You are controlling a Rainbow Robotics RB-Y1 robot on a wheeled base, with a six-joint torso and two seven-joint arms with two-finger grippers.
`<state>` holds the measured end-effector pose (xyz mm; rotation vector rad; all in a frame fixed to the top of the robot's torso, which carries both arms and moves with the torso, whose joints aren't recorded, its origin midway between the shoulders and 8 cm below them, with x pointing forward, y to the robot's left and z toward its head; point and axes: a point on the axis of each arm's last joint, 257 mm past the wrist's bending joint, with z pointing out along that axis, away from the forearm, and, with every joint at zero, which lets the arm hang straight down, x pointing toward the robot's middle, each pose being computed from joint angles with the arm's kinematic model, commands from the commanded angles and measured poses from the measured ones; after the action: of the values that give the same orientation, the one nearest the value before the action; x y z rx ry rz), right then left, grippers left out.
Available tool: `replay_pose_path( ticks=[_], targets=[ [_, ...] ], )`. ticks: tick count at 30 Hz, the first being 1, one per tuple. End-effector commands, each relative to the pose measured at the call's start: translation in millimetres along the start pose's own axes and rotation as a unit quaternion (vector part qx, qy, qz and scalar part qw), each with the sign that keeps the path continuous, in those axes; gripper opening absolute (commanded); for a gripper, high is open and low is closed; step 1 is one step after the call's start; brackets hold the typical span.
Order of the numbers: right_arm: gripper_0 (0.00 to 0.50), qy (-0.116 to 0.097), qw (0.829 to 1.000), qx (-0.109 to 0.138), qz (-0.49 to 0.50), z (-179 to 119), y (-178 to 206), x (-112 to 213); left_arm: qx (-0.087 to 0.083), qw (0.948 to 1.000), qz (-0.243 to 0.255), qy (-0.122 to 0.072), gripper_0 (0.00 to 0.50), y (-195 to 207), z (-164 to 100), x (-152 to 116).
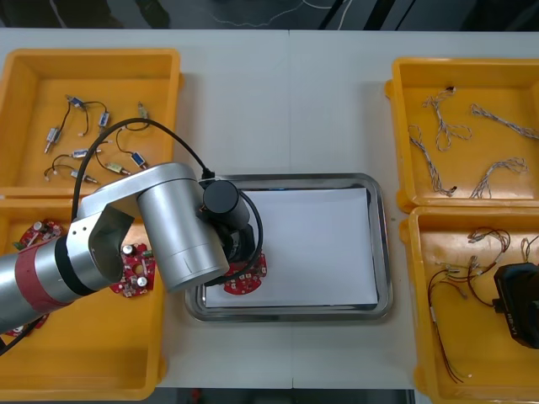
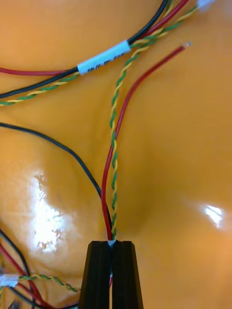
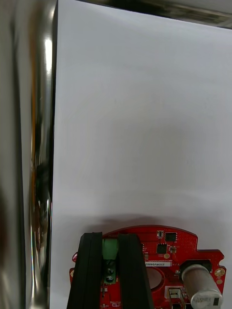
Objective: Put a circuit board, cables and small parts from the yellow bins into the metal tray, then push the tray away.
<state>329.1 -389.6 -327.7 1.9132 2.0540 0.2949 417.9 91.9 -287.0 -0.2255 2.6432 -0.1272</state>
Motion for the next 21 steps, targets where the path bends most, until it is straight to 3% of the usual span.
replay_pose_path(
  ticks=[1, 7, 8, 10, 12, 15, 19, 21],
  targets=[
    [0.0, -0.027, 0.999, -0.004, -0.025, -37, -2, -34, 0.005, 0.9999, 0.007, 0.008, 0.002, 0, 4, 13],
    [0.0, -0.029, 0.999, 0.0, -0.045, -73, -4, -54, 0.003, 0.9999, 0.006, 0.008, 0.021, 4, 6, 14],
    [0.0, -0.037, 0.998, 0.004, -0.055, -80, -4, -58, 0.003, 0.9999, 0.006, 0.008, 0.082, 4, 6, 14],
    [0.0, -0.057, 0.995, 0.008, -0.078, -97, -3, -65, 0.002, 1.0, 0.005, 0.006, 0.274, 4, 7, 13],
    [0.0, -0.07, 0.993, 0.009, -0.091, -107, -1, -69, 0.002, 1.0, 0.004, 0.004, 0.35, 4, 7, 12],
    [0.0, -0.083, 0.99, 0.002, -0.115, -119, 8, -75, 0.002, 1.0, 0.004, 0.002, 0.417, 4, 7, 11],
    [0.0, -0.076, 0.986, -0.002, -0.146, -130, 14, -75, 0.004, 1.0, 0.002, -0.002, 0.49, 4, 6, 9],
    [0.0, -0.073, 0.984, -0.005, -0.161, -135, 18, -74, 0.006, 1.0, 0.002, -0.005, 0.5, 3, 5, 7]
  ],
)
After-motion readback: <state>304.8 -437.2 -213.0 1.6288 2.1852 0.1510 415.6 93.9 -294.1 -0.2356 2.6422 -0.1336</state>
